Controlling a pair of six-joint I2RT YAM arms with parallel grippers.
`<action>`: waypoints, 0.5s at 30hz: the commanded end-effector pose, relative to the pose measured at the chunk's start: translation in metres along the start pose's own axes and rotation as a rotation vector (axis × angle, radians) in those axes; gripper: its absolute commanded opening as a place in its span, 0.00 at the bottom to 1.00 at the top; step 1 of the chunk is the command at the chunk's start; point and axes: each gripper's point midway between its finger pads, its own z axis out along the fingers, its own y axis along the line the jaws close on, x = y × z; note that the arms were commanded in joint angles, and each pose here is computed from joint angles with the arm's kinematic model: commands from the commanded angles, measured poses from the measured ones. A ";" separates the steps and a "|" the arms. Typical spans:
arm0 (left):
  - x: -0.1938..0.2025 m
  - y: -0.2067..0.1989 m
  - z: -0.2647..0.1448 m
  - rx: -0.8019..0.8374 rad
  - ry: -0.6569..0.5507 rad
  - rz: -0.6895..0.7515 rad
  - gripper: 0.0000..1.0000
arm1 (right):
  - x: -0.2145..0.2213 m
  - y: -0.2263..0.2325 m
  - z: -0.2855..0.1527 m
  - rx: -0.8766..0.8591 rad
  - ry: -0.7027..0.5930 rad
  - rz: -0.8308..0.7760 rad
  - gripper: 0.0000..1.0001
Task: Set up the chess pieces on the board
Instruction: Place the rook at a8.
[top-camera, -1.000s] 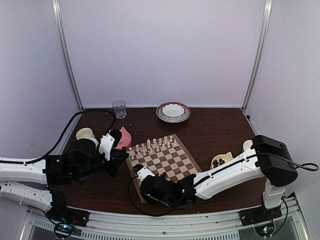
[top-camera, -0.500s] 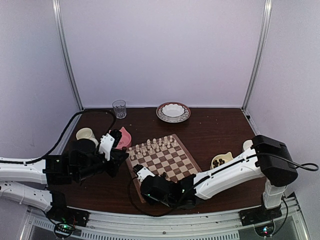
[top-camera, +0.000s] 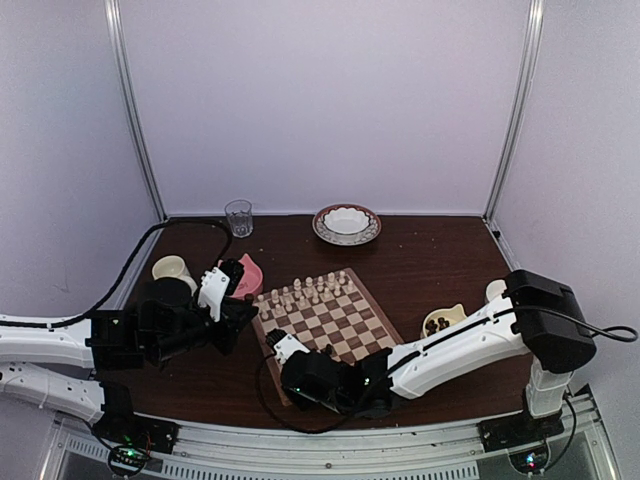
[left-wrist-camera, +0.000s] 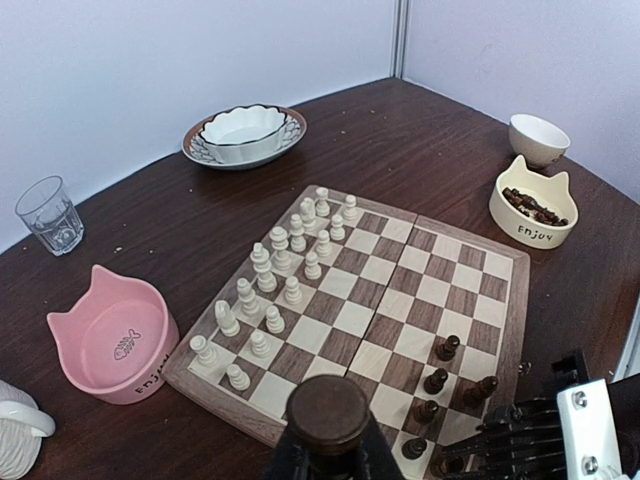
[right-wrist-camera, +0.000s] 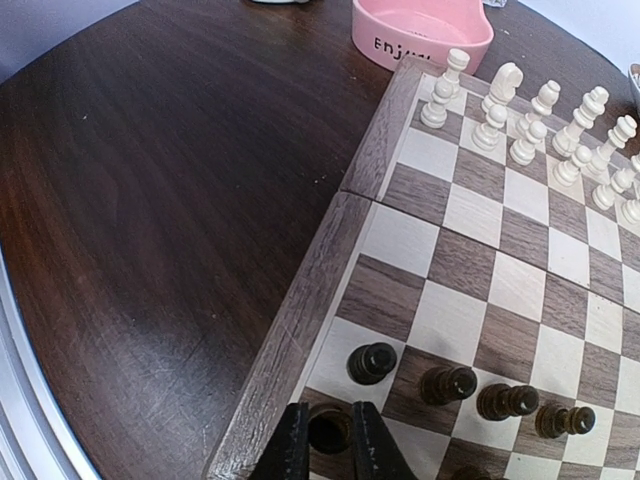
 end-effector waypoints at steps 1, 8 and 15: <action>-0.011 -0.002 -0.001 0.011 -0.041 -0.010 0.01 | -0.013 -0.004 -0.011 -0.006 -0.019 0.021 0.15; -0.011 -0.002 0.000 0.011 -0.039 -0.010 0.01 | -0.013 -0.005 -0.012 -0.004 -0.020 0.021 0.17; -0.010 -0.003 0.002 0.017 -0.033 -0.009 0.01 | -0.022 -0.003 -0.020 -0.024 -0.041 0.025 0.30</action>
